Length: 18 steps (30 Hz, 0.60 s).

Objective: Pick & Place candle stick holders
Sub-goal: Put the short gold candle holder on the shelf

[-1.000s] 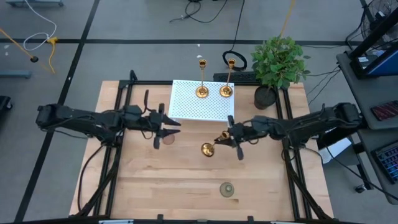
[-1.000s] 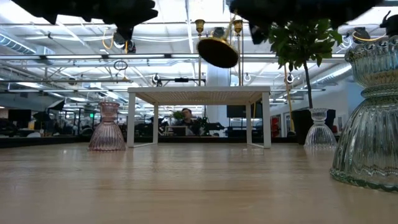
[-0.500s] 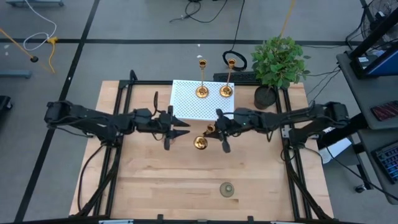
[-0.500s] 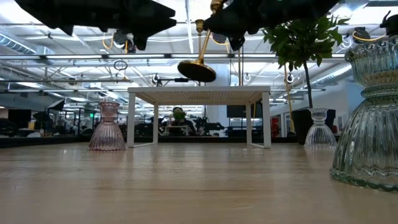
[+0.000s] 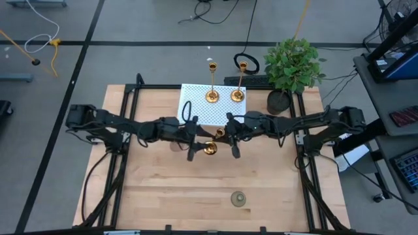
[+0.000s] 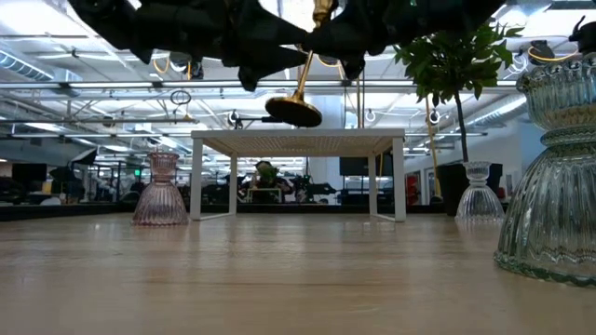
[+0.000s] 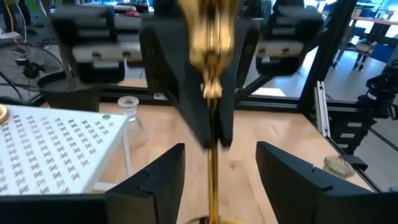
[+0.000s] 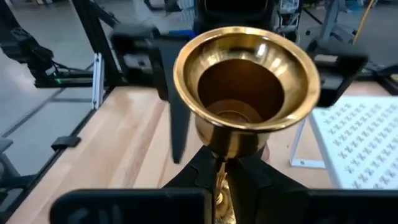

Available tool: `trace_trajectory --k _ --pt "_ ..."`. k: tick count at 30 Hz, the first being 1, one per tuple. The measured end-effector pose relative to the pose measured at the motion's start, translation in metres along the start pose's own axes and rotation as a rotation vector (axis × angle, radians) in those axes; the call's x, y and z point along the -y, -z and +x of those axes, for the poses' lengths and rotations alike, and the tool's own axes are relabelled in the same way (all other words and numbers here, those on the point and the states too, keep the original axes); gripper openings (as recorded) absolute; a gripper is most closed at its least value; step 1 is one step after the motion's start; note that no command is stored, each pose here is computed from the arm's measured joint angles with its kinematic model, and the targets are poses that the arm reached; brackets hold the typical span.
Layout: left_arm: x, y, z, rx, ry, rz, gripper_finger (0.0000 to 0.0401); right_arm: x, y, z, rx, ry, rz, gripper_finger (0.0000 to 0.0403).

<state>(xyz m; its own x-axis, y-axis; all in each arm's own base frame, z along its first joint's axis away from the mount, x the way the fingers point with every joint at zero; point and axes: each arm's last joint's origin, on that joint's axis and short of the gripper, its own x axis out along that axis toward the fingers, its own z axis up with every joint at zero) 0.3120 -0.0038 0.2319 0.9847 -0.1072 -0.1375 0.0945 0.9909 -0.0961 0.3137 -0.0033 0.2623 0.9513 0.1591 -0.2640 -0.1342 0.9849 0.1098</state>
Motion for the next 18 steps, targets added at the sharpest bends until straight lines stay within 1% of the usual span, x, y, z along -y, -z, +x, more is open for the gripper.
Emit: trace_trajectory --k 3,5,10,18 --pt "0.000 0.000 0.005 -0.002 0.000 -0.005 0.0212 0.000 0.001 0.000 -0.011 0.001 0.002 0.0012" --pt "-0.001 0.001 0.007 -0.011 0.000 -0.018 0.0208 0.000 0.001 0.000 -0.008 0.000 0.002 0.0012" --pt "-0.002 0.012 0.013 -0.050 -0.005 -0.066 0.0175 0.000 0.001 0.000 -0.011 0.000 0.002 0.0012" --pt "-0.003 0.016 0.016 -0.058 -0.007 -0.064 0.0116 0.000 0.001 0.000 -0.010 0.001 0.002 0.0013"
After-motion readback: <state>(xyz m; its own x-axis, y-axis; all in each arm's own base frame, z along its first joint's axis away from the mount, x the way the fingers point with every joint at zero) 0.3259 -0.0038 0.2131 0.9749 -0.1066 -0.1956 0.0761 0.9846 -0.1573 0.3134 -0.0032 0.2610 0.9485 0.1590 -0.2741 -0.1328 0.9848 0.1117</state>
